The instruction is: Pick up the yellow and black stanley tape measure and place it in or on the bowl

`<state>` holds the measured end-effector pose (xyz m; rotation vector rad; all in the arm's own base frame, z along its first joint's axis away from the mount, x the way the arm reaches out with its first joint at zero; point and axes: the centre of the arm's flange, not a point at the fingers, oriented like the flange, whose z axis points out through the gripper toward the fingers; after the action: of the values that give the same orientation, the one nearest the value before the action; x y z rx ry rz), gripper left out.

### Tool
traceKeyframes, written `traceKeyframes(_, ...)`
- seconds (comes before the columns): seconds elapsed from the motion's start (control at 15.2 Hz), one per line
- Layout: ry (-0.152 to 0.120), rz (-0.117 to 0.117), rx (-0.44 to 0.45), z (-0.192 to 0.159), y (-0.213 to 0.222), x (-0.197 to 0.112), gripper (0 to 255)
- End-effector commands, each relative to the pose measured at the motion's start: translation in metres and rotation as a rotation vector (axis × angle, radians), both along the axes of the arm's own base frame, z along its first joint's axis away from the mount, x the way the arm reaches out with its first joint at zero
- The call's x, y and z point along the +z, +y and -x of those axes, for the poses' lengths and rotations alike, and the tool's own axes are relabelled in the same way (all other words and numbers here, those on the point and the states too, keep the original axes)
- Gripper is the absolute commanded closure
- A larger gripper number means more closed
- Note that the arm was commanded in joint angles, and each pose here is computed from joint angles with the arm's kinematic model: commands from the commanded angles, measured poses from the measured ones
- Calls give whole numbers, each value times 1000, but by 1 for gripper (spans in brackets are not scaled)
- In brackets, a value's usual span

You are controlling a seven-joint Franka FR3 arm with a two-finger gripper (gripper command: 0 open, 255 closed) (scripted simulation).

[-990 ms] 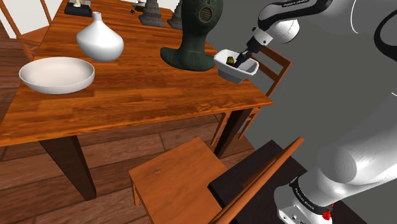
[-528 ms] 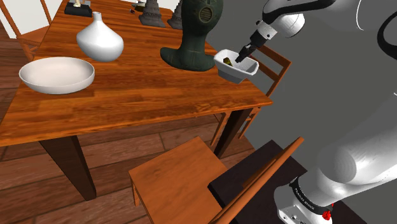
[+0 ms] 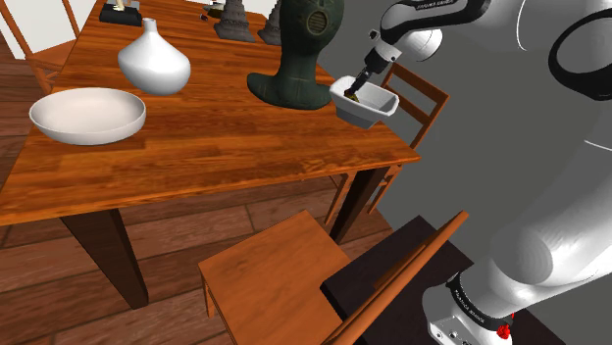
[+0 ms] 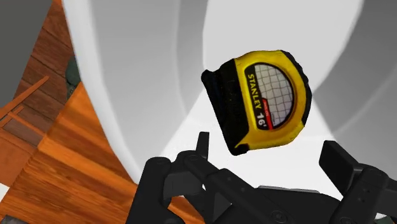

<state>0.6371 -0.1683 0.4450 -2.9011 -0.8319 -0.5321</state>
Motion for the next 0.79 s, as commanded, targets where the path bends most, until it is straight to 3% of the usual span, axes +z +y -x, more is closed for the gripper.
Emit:
traceKeyframes(0.0,-2,3,7,-2,1,-10,0)
traceKeyframes(0.26,-2,3,7,-8,5,-27,0)
traceKeyframes(0.73,-2,3,7,-8,5,-27,0)
